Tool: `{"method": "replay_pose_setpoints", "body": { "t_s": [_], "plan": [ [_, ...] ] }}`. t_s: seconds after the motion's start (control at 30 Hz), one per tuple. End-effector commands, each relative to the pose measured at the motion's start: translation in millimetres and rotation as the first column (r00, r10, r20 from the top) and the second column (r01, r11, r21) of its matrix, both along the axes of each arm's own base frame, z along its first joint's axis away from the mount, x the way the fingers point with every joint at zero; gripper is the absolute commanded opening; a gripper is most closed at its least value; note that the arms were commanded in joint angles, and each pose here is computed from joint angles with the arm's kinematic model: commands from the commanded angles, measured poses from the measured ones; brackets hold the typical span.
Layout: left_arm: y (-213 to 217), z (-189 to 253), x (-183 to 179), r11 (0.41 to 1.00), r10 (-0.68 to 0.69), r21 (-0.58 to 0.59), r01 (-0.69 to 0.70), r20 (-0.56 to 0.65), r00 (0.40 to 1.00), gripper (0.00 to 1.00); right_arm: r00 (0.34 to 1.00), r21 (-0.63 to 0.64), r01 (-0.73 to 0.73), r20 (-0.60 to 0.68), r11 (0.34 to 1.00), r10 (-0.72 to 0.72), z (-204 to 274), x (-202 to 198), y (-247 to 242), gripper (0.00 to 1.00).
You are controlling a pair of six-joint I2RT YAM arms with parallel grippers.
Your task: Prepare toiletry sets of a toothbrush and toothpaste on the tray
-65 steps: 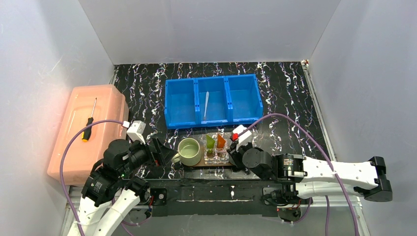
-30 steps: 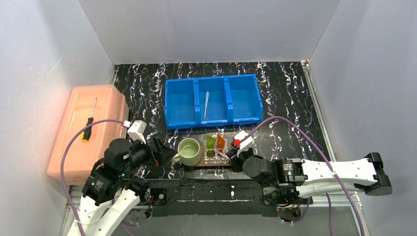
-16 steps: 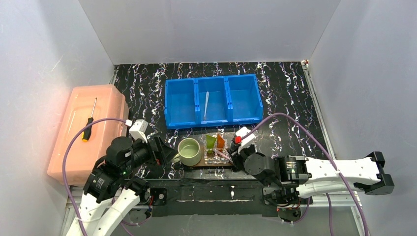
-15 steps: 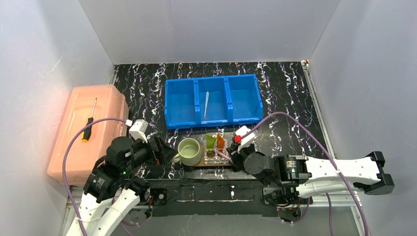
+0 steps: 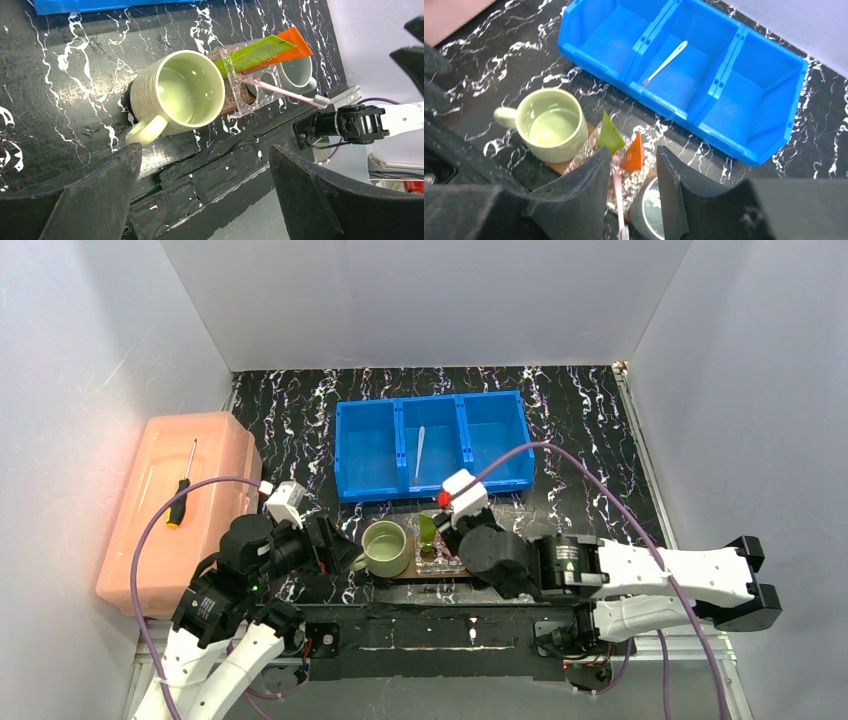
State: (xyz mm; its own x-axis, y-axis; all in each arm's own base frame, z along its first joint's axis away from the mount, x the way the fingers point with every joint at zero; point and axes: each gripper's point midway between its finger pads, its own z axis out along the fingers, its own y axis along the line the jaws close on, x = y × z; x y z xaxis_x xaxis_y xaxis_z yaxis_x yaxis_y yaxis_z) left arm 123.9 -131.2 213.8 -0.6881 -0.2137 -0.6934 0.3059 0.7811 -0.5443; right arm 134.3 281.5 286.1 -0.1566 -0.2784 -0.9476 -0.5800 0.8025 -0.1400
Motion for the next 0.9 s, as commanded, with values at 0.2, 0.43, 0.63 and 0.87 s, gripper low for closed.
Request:
{"method": "replay_pose_setpoints", "body": {
  "t_s": [0.2, 0.43, 0.63, 0.87],
  "plan": [
    [5, 12, 4, 0.997, -0.024, 0.068, 0.021, 0.054, 0.998, 0.98, 0.995, -0.048, 0.041, -0.090, 0.998, -0.045, 19, 73, 21, 0.47],
    [6, 4, 4, 0.997, -0.024, 0.071, 0.020, 0.055, 0.998, 0.98, 0.975, -0.046, 0.049, -0.216, 0.998, -0.058, 4, 124, 39, 0.49],
    [7, 4, 4, 0.998, -0.020, 0.065, 0.015, 0.072, 0.997, 0.98, 0.945, -0.050, 0.101, -0.309, 0.994, -0.111, -25, 163, 46, 0.52],
    [3, 5, 2, 0.997, -0.046, 0.059, 0.042, 0.069, 0.997, 0.98, 0.900, -0.029, 0.183, -0.397, 0.983, -0.179, -61, 204, 44, 0.55]
  ]
}}
